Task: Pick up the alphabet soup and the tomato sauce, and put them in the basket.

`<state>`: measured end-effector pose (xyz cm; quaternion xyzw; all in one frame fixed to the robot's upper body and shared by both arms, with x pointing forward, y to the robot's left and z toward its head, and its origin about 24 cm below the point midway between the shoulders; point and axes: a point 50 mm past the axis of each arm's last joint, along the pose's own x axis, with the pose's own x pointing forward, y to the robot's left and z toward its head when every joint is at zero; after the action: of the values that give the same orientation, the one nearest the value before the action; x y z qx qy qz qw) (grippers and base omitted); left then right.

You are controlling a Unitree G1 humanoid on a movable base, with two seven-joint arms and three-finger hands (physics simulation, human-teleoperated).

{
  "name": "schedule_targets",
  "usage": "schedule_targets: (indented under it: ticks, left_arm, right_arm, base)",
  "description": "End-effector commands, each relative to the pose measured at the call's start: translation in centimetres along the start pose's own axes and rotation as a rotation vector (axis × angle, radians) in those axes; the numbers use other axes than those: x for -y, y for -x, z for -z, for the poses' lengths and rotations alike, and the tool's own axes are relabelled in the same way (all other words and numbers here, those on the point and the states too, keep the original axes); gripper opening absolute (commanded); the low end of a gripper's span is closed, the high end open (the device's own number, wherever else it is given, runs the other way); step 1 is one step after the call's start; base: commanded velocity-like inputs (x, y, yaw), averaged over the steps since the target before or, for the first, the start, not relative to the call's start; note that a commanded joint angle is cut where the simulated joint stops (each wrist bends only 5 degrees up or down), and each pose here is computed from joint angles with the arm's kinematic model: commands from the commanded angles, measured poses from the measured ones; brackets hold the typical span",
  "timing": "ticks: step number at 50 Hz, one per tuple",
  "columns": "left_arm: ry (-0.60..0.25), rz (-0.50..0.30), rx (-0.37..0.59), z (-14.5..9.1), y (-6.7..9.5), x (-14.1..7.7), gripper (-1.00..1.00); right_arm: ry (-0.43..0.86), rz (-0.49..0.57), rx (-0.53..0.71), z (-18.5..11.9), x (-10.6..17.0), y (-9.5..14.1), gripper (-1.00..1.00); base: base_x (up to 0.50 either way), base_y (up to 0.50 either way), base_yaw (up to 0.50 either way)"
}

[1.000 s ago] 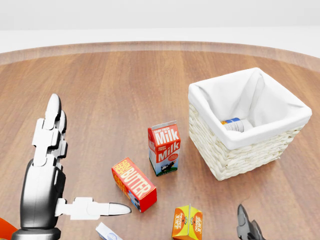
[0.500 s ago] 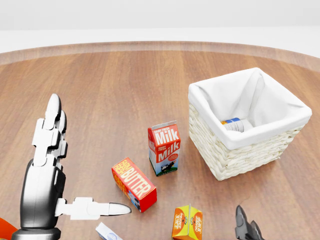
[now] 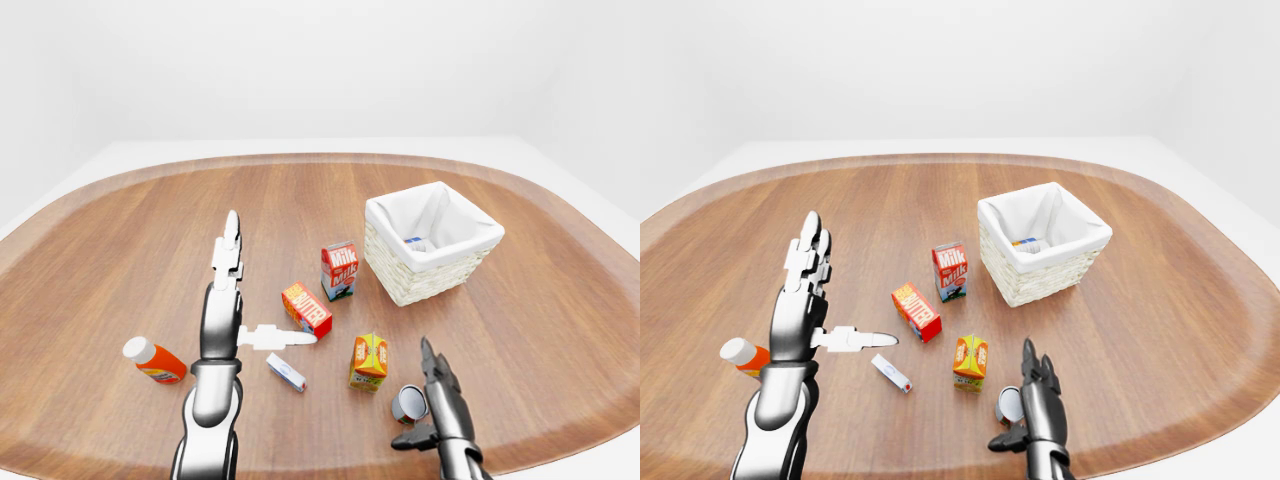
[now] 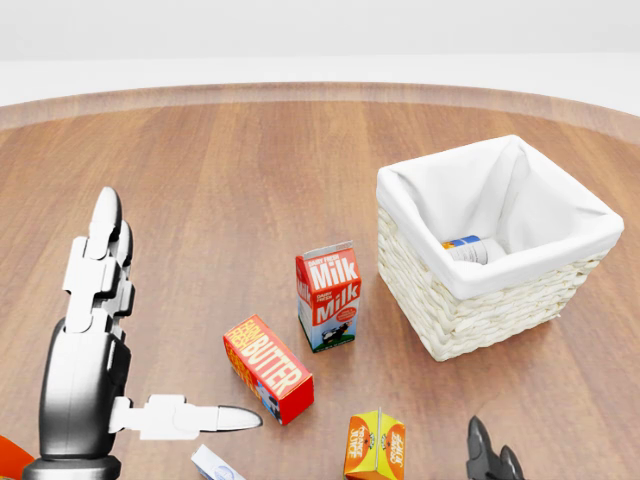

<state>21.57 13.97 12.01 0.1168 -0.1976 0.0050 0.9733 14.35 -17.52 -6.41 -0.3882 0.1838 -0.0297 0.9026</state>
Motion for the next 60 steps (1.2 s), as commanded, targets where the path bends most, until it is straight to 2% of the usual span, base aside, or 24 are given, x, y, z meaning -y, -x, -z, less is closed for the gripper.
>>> schedule_targets:
  ticks: [1,26,27,28,29,31,41,49,60]
  left_arm:
    - [-0.002,0.003,0.001,0.0,0.0,0.0,1.0]
    - [-0.001,0.002,-0.003,0.1,0.0,0.0,1.0]
    - [-0.001,0.002,-0.003,0.1,0.0,0.0,1.0]
    - [-0.001,0.002,-0.003,0.1,0.0,0.0,1.0]
    - [-0.001,0.003,-0.003,0.1,0.0,0.0,1.0]
    - [-0.001,0.003,-0.003,0.1,0.0,0.0,1.0]
    - [-0.002,0.003,-0.003,0.1,0.0,0.0,1.0]
    - [-0.001,0.002,-0.003,0.1,0.0,0.0,1.0]
    - [-0.001,0.002,-0.003,0.1,0.0,0.0,1.0]
  right_arm:
    - [0.025,0.016,0.014,-0.2,0.0,-0.3,1.0]
    - [0.066,0.012,0.017,0.1,-0.4,-0.2,1.0]
    - [0.067,0.012,0.017,0.1,-0.5,-0.2,0.87]
    - [0.069,0.011,0.017,0.1,-0.5,-0.2,0.32]
    - [0.072,0.012,0.018,0.1,-0.5,-0.2,-0.33]
    - [0.072,0.011,0.019,0.1,-0.5,-0.1,-1.0]
    - [0.06,0.004,0.02,0.0,-0.5,0.1,-1.0]
    - [-0.071,-0.014,0.058,-1.5,1.0,1.0,-1.0]
    - [-0.264,0.004,0.219,-5.3,5.0,1.9,-1.0]
  base:
    - [0.0,0.0,0.0]
    - [0.0,0.0,0.0]
    - [0.0,0.0,0.0]
    - [0.0,0.0,0.0]
    - [0.0,0.0,0.0]
    - [0.0,0.0,0.0]
    - [0.0,0.0,0.0]
    - [0.0,0.0,0.0]
    - [0.0,0.0,0.0]
